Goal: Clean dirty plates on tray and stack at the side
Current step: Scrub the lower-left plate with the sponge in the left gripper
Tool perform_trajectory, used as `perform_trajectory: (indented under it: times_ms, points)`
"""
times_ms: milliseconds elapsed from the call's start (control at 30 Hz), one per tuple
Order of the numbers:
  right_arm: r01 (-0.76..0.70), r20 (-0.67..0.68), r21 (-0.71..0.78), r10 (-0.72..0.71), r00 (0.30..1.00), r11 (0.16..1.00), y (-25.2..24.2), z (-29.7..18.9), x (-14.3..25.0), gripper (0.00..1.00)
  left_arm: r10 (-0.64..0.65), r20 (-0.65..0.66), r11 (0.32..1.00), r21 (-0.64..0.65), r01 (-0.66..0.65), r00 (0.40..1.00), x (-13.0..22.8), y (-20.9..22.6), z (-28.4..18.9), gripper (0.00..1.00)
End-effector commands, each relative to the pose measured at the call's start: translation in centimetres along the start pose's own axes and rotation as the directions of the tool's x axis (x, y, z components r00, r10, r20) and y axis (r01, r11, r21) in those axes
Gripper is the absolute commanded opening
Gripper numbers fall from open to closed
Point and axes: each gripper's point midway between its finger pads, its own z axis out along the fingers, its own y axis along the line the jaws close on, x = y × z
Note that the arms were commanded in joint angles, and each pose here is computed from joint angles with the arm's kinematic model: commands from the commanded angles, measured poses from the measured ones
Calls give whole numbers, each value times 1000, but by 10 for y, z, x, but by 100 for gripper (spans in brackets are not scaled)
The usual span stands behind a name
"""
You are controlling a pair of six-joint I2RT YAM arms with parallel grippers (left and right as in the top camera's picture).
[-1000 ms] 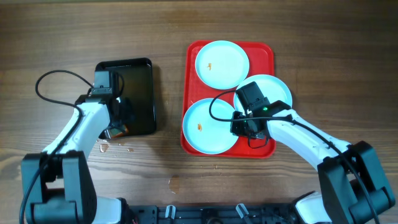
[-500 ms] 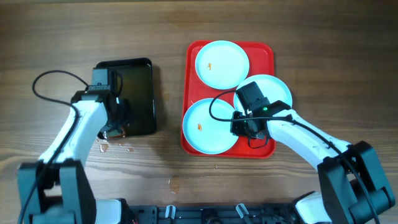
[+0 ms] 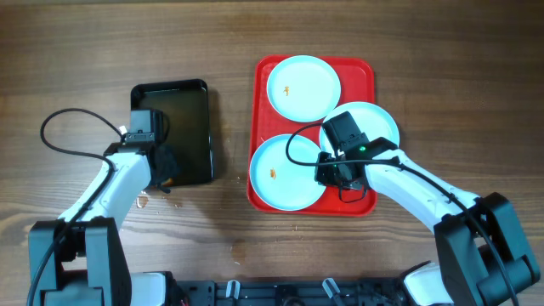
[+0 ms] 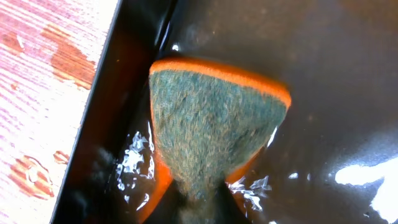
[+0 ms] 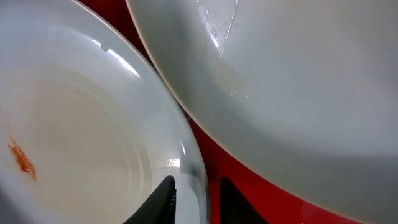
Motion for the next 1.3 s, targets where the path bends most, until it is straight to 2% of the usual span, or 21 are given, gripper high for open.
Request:
perform_trajectory:
  times_ms: [0, 100, 200, 333, 433, 567, 667, 767, 867, 1000, 1133, 1267]
  points:
    - [-9, -9, 20, 9, 1000, 1000, -4, 4, 3, 24, 62, 23, 991, 118, -64, 998, -13, -21, -12, 4]
    - [-10, -14, 12, 10, 1000, 1000, -2, 4, 4, 24, 53, 77, 975, 212, -69, 996, -39, -39, -47, 4]
    - [-11, -13, 11, 11, 1000, 1000, -2, 4, 4, 24, 53, 75, 969, 236, -70, 996, -38, -42, -54, 4]
    - [-11, -13, 11, 11, 1000, 1000, -2, 4, 4, 24, 66, 27, 984, 167, -69, 997, -20, -30, -26, 4]
    - [-11, -14, 12, 11, 1000, 1000, -2, 4, 4, 24, 73, -6, 984, 161, -71, 997, -4, -31, 3, 4]
    - [-11, -13, 11, 11, 1000, 1000, -2, 4, 4, 24, 79, -28, 985, 159, -74, 996, 1, -32, 12, 4]
    - [-10, -13, 11, 10, 1000, 1000, -2, 4, 4, 24, 96, -3, 981, 167, -94, 995, -11, -35, -1, 4]
    - [-8, -14, 12, 8, 1000, 1000, -2, 4, 4, 24, 91, 18, 970, 226, -93, 996, -33, -46, -37, 4]
    - [0, -14, 11, 1, 1000, 1000, -2, 4, 4, 24, 94, 26, 924, 370, -97, 995, -43, -69, -77, 4]
    - [44, -15, 7, -44, 999, 999, -2, 4, 4, 24, 169, 26, 821, 550, -155, 985, -23, -110, -113, 4]
    - [42, -18, 4, -41, 999, 999, -1, 4, 5, 24, 256, 18, 769, 601, -216, 966, 12, -150, -132, 4]
    - [-16, -20, 2, 16, 1000, 1000, 0, 4, 5, 24, 347, 71, 716, 624, -313, 935, 46, -193, -148, 4]
